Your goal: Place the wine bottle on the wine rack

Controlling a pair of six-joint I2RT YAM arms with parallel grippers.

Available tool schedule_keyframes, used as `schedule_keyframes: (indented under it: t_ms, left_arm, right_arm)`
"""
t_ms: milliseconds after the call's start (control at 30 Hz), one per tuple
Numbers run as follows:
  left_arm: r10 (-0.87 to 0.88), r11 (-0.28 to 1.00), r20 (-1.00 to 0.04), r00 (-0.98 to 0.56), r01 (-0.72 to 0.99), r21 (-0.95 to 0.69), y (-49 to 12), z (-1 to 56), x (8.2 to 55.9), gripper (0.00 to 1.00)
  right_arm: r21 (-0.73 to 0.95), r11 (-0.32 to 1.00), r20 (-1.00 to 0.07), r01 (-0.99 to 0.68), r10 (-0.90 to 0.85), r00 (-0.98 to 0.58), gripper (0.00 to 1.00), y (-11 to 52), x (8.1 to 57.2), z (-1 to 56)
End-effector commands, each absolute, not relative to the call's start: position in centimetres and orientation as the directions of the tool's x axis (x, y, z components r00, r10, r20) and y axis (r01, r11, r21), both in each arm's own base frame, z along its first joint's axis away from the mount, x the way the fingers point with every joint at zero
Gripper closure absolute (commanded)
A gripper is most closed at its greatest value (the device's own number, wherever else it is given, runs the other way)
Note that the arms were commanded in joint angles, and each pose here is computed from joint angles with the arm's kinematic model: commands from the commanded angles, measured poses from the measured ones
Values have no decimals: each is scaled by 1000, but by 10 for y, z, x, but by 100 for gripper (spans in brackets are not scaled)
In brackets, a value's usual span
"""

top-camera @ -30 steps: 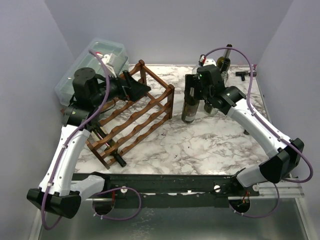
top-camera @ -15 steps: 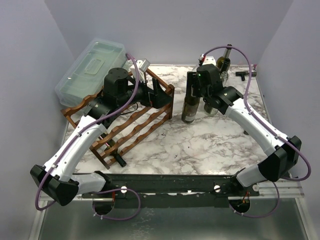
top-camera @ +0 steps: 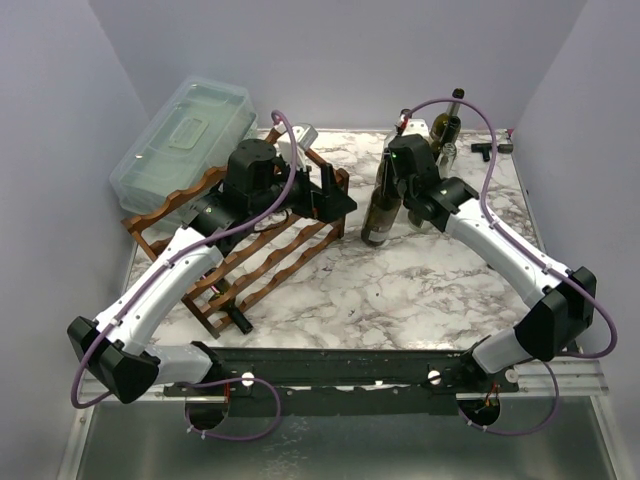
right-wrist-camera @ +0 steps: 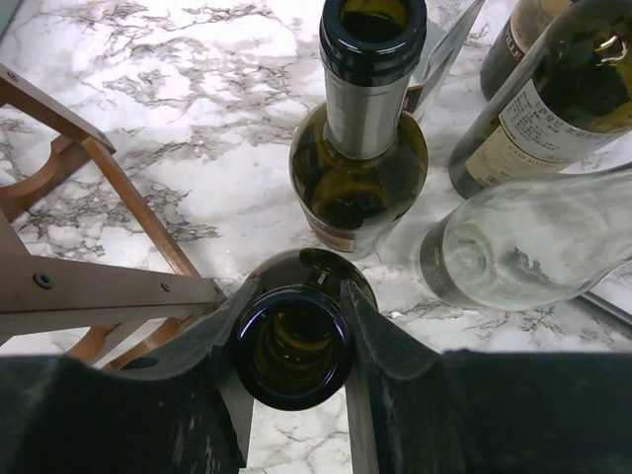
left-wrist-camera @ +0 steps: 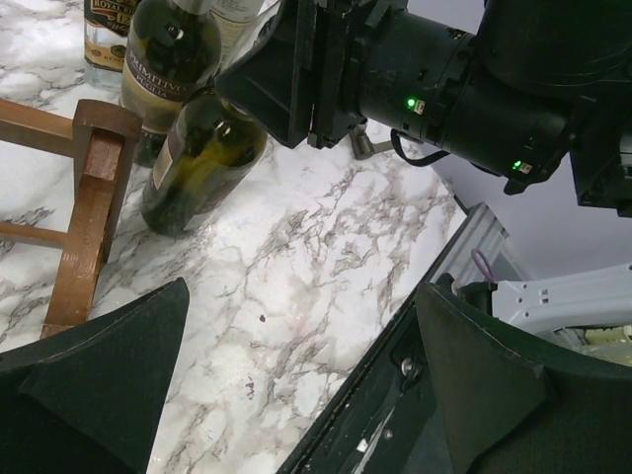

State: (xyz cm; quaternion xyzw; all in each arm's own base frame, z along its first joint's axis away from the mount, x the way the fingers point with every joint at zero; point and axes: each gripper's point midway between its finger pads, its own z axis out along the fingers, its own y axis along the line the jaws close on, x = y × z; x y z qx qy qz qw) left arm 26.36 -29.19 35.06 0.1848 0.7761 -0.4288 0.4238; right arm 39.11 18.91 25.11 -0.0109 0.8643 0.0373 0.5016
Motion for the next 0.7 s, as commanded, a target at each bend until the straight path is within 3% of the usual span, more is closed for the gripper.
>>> schedule_keyframes:
  t_ms: [0,67,333,533,667]
  left_arm:
    - [-51,580,-836,-547,665,-471,-298,352,265,1]
    - [-53,586,-832,-552,657,-474,-298,351,265,1]
    - [22,561,-855,-518,714,-418,-315,342,251,1]
    - [107,555,-878,-466,761,-336,-334,330,238,3]
    - [150,636,-890,-431,731,-246,-328,316,248,4]
  right_arm:
    - [43,999,-861,-2,36,-508,93,175,381,250]
    - [40,999,-863,8,39,-503,99,168,374,258]
    - [153,985,-880,-85,96,-466,99,167,339,284]
    - [271,962,-863,-42,223,-453,99,159,318,290]
    - [313,950,-859,0,283,-426,99,151,312,289]
